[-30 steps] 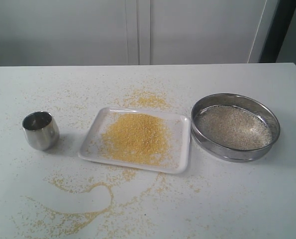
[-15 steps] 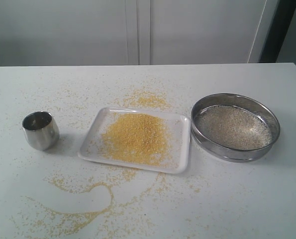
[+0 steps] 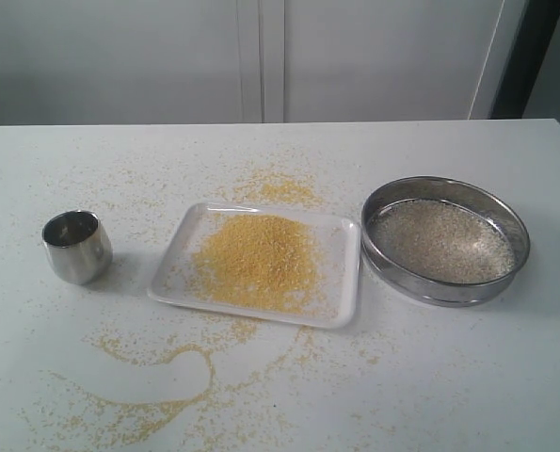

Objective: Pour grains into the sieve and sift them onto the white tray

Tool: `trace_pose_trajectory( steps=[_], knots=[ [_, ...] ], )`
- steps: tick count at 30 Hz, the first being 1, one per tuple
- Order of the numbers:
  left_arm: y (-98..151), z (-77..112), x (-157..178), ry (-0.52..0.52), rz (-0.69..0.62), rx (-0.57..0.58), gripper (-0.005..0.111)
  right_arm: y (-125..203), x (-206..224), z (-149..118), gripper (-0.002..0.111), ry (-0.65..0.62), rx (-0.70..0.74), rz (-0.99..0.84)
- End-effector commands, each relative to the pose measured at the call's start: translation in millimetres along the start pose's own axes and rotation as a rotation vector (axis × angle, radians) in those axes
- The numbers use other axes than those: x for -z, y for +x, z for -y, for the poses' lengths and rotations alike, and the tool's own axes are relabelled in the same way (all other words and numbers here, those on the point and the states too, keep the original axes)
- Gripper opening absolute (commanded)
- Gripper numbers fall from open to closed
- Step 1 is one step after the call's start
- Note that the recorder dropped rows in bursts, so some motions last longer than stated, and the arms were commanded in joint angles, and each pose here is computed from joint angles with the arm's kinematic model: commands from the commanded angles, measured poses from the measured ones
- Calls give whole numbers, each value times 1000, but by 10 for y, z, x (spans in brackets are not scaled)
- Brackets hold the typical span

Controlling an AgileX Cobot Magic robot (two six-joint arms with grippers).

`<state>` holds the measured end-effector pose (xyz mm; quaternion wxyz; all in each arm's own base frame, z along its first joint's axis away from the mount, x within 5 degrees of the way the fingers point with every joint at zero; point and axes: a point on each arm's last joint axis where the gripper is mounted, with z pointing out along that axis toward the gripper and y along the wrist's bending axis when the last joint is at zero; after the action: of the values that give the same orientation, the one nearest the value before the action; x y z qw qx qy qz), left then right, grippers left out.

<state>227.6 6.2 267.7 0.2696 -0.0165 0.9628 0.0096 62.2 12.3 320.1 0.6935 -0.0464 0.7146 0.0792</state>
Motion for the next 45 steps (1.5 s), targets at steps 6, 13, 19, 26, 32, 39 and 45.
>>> trace_pose_trajectory(
  steps=[6,13,19,26,32,39,45],
  knots=[
    [8,1,22,3,-3,7,0,422,39,24,0,7,-14,-41],
    [8,1,22,3,-3,7,0,727,67,38,0,9,-13,-70],
    [8,1,22,3,-3,7,0,1009,62,57,0,15,-12,-73],
    [8,1,22,3,-3,7,0,1274,45,72,0,19,-13,-113],
    [8,1,22,3,-3,7,0,1298,48,74,0,22,0,-139],
    [8,1,22,3,-3,7,0,1351,57,78,0,22,39,-199],
    [8,1,22,3,-3,7,0,1354,58,78,0,20,56,-202]
  ],
)
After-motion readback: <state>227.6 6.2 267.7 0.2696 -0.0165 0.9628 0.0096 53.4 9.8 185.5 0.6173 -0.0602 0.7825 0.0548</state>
